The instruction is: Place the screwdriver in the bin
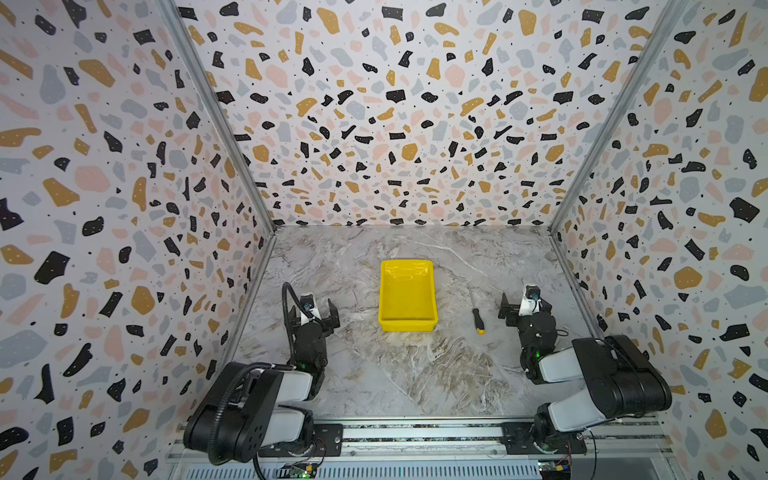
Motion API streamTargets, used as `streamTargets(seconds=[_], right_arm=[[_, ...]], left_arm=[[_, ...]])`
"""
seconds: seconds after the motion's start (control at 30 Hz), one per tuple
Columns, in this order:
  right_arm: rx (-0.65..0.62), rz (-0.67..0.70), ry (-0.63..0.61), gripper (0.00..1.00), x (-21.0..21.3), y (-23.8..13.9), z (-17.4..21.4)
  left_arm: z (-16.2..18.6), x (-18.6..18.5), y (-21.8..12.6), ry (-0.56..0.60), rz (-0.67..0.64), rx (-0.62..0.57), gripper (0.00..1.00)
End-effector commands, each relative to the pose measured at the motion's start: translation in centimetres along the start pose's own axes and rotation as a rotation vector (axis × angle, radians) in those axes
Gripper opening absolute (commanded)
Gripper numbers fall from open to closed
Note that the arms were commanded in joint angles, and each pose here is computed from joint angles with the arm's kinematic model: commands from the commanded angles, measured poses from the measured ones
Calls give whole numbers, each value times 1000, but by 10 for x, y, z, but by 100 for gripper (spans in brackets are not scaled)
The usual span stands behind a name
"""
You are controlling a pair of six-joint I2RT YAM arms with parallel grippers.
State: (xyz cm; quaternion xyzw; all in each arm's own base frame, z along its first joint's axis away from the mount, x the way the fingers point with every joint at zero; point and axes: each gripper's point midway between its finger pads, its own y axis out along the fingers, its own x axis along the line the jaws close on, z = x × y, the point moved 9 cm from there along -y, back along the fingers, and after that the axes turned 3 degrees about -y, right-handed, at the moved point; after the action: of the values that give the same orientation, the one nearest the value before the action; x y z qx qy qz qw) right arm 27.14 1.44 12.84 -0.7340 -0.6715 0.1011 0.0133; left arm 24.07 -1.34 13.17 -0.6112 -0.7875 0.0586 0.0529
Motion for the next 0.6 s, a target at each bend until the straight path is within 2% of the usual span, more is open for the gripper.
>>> streamTargets(seconds=[0.0,0.57], right_arm=[[-31,3,7,99,-1,2,-9],[-34,2,-4,99,1,1,-9]], left_arm=[[-13,-2,3,-32,6,-60,100],[-13,-1,3,-33,5,-61,100]])
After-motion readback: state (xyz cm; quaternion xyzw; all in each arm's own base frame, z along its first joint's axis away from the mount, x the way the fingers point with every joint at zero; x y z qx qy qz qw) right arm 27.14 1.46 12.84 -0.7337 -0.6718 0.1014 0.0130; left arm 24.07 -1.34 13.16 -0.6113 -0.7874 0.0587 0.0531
